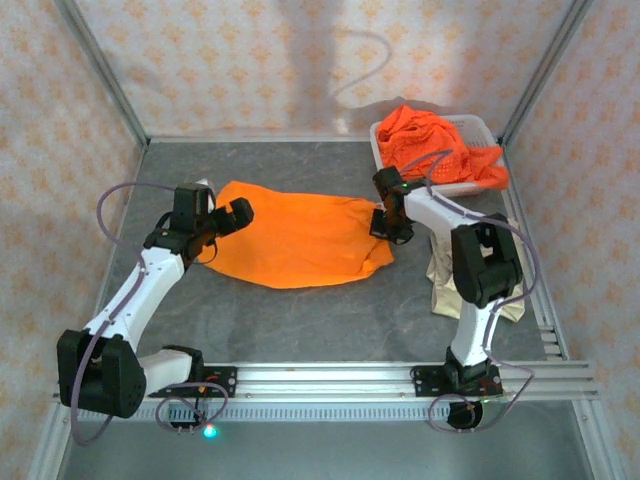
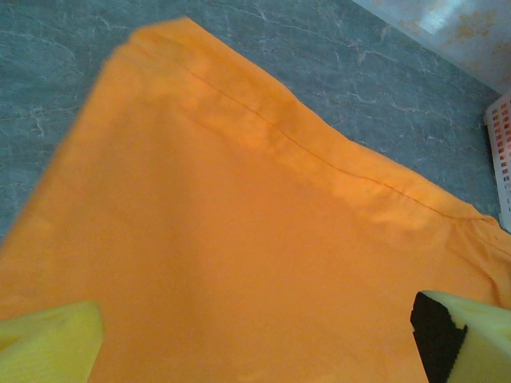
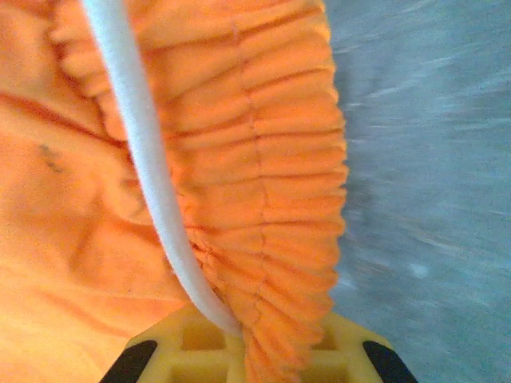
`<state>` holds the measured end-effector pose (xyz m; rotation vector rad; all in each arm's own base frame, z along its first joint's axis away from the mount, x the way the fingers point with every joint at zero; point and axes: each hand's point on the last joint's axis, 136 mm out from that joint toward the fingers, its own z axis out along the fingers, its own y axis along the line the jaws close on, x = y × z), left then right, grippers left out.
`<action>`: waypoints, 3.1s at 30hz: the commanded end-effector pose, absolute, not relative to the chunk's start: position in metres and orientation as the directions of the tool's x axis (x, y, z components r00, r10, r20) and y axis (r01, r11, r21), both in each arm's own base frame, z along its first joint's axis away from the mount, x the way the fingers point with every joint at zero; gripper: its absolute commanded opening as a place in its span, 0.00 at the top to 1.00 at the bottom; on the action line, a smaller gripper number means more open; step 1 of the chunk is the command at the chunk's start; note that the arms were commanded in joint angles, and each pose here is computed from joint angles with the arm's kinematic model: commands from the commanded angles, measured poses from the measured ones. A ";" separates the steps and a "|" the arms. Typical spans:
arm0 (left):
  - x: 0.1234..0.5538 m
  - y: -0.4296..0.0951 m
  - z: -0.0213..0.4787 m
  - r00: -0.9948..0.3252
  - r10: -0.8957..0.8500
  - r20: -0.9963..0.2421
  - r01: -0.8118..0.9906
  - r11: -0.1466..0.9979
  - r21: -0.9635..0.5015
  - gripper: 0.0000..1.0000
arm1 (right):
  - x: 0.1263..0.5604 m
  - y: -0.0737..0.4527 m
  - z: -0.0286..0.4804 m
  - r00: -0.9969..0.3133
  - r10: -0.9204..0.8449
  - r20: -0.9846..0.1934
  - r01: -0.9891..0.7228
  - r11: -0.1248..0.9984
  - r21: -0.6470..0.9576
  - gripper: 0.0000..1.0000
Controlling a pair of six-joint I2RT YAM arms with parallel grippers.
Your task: Fold and stack the shorts
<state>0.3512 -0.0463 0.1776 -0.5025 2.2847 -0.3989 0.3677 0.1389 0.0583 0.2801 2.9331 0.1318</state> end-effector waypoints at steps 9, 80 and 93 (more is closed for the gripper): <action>0.346 -0.040 0.200 -0.607 -0.441 -0.661 -0.216 0.892 -0.396 0.00 | 0.351 0.043 0.196 -0.931 0.044 -0.363 0.173 0.927 -0.333 1.00; 0.358 -0.114 0.207 -0.735 -0.439 -0.516 -0.068 0.806 -0.589 0.00 | 0.361 0.141 0.321 -0.833 -0.250 -0.494 -0.041 0.918 -0.395 0.13; 0.359 -0.133 0.207 -0.758 -0.420 -0.498 -0.030 0.787 -0.617 0.00 | 0.288 0.231 0.197 -0.849 -0.171 -0.500 -0.373 0.864 0.337 0.00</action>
